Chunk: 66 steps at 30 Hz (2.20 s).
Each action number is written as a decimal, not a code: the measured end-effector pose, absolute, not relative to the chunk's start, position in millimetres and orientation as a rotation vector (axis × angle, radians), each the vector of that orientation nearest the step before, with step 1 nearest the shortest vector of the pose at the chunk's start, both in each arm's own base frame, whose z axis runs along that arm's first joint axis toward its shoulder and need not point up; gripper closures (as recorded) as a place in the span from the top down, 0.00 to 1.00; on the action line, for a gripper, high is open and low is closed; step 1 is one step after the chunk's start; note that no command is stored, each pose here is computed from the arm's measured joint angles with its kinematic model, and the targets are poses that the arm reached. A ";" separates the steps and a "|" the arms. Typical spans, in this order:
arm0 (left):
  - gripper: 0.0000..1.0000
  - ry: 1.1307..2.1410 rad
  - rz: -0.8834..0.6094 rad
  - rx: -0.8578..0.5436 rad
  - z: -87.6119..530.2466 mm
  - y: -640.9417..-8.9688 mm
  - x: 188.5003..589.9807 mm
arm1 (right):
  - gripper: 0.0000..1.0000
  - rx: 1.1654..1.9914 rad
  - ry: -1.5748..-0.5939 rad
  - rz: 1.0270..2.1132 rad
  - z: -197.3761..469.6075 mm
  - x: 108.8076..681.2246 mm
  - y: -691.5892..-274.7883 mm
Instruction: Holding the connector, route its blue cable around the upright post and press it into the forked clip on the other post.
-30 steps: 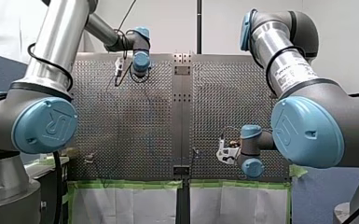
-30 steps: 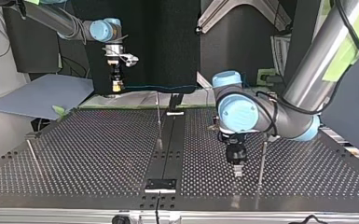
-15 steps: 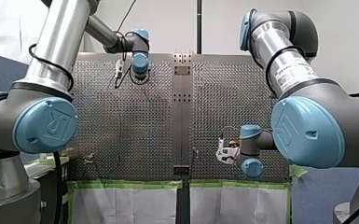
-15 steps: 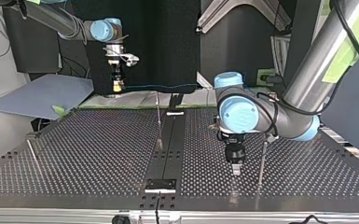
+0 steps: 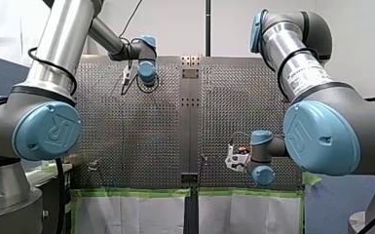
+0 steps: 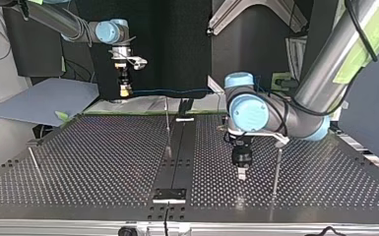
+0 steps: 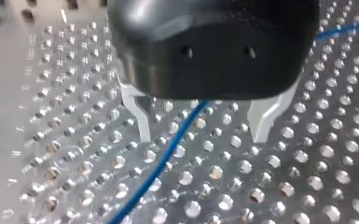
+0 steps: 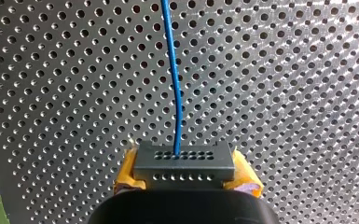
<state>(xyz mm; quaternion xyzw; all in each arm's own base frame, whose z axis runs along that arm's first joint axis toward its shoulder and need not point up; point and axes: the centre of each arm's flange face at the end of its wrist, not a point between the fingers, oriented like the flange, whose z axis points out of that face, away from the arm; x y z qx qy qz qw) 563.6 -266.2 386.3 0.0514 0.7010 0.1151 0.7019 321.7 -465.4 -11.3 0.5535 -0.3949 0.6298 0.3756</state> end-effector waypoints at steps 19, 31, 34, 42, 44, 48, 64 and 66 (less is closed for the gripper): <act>0.99 1.559 0.243 0.145 366.4 -269.0 558.4 | 0.29 1.416 -1.010 1.611 -11.3 321.6 -465.3; 0.99 1.559 0.248 0.153 352.9 -270.8 553.1 | 0.29 1.414 -1.011 1.610 -11.4 320.4 -466.0; 0.99 1.557 0.248 0.155 347.9 -271.3 551.6 | 0.29 1.413 -1.013 1.609 -11.5 319.7 -466.4; 0.99 1.552 0.260 0.180 343.1 -277.5 548.0 | 0.31 1.410 -1.013 1.606 -11.4 318.5 -467.3; 0.99 1.552 0.264 0.185 342.8 -279.4 546.7 | 0.31 1.409 -1.013 1.606 -11.4 318.2 -467.5; 0.99 1.556 0.273 0.194 338.9 -281.3 543.6 | 0.31 1.409 -1.013 1.605 -11.5 318.0 -467.5; 0.99 1.565 0.331 0.220 320.0 -284.0 534.2 | 0.31 1.408 -1.013 1.605 -11.2 317.4 -468.0; 0.99 1.568 0.336 0.232 315.4 -286.3 533.9 | 0.31 1.409 -1.013 1.605 -11.2 317.4 -468.0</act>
